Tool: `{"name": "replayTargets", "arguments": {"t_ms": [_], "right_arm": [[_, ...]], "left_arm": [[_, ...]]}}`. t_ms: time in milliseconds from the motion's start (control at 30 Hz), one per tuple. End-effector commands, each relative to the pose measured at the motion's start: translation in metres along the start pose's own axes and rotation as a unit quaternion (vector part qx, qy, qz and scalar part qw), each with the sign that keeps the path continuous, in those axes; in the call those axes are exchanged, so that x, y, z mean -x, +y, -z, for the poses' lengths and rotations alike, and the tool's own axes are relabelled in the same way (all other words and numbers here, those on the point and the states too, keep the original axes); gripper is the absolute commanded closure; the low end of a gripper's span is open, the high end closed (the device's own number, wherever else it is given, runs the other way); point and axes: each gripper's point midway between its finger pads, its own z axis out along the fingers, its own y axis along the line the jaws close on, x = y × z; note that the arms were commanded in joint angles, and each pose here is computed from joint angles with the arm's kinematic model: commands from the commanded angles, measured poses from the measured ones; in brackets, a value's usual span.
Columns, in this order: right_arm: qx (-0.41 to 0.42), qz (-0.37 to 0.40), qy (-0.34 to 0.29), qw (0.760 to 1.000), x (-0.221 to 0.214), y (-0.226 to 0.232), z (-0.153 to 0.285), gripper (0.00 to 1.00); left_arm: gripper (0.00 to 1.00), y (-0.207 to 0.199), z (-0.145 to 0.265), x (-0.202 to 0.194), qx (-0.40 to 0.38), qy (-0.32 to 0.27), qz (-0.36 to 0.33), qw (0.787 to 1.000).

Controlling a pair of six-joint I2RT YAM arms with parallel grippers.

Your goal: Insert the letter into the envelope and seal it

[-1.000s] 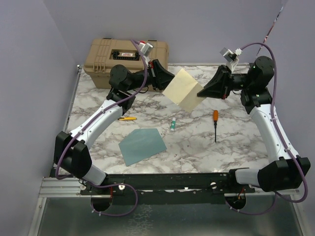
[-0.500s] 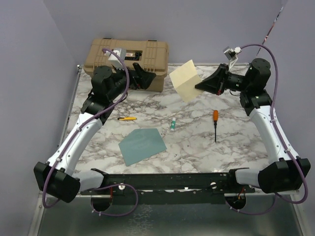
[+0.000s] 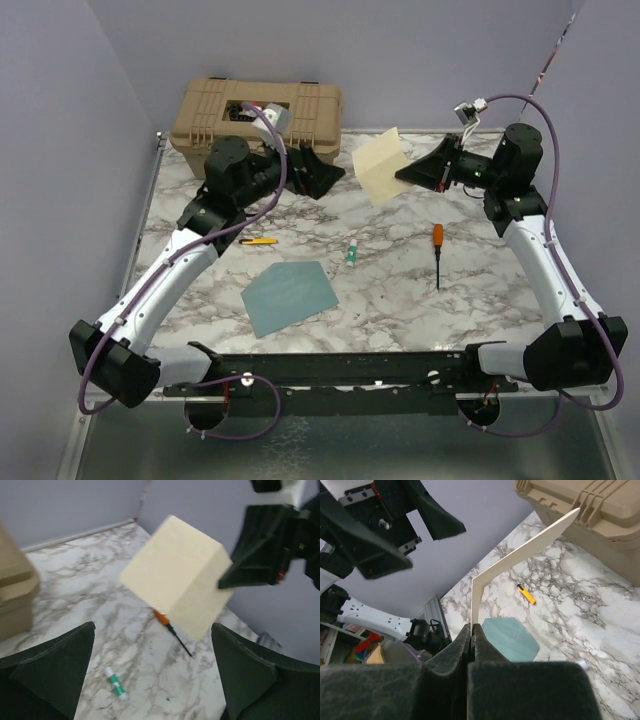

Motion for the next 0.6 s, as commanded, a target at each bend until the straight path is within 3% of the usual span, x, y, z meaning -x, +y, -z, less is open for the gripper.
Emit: {"name": "replayTargets", "arguments": {"t_ms": [0, 233, 567], "right_arm": [[0.045, 0.013, 0.010, 0.999, 0.001, 0.019, 0.001, 0.99], [0.065, 0.027, 0.013, 0.997, 0.002, 0.036, 0.007, 0.99], [0.048, 0.028, -0.004, 0.998, 0.012, 0.040, 0.008, 0.99]], "left_arm": [[0.01, -0.093, -0.009, 0.002, -0.170, -0.001, -0.033, 0.985], [0.01, -0.121, -0.019, -0.012, -0.228, 0.011, -0.021, 0.973], [0.15, -0.138, -0.007, -0.024, -0.287, 0.034, -0.025, 0.957]]}}
